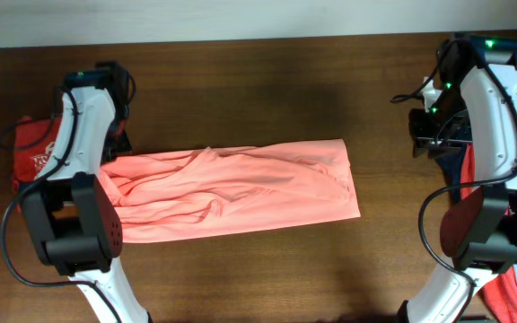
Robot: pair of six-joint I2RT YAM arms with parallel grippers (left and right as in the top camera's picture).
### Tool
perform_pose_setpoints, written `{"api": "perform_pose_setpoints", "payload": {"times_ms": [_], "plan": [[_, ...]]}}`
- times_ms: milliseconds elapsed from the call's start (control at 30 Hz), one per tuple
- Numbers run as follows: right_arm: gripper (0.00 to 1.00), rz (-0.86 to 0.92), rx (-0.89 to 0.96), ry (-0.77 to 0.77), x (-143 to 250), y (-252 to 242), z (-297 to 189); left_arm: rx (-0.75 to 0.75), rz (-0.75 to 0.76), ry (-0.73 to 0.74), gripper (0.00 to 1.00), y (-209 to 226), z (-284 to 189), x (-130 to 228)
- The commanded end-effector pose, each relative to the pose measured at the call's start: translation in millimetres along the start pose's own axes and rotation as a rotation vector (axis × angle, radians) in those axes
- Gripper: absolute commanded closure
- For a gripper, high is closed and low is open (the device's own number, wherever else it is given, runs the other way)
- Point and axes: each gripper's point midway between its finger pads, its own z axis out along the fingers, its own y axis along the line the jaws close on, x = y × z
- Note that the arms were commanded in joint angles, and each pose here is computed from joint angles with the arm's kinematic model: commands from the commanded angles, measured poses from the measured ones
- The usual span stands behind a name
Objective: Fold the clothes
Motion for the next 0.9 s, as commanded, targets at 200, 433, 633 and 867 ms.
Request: {"api": "perform_pose_setpoints", "payload": {"times_ms": [200, 433, 633, 867], "plan": [[0.68, 0.019, 0.001, -0.032, 1, -2, -10, -0.09, 0.04, 0.029, 0.97, 13, 13, 16], [0.68, 0.019, 0.001, -0.032, 1, -2, -10, -0.104, 0.06, 0.074, 0.88, 18, 14, 27], [0.68, 0.019, 0.001, -0.032, 1, -2, -10, -0.069, 0.094, 0.161, 0.59, 15, 12, 47], [0.68, 0.019, 0.001, -0.032, 1, -2, -10, -0.072, 0.109, 0.191, 0.53, 14, 18, 56]]}}
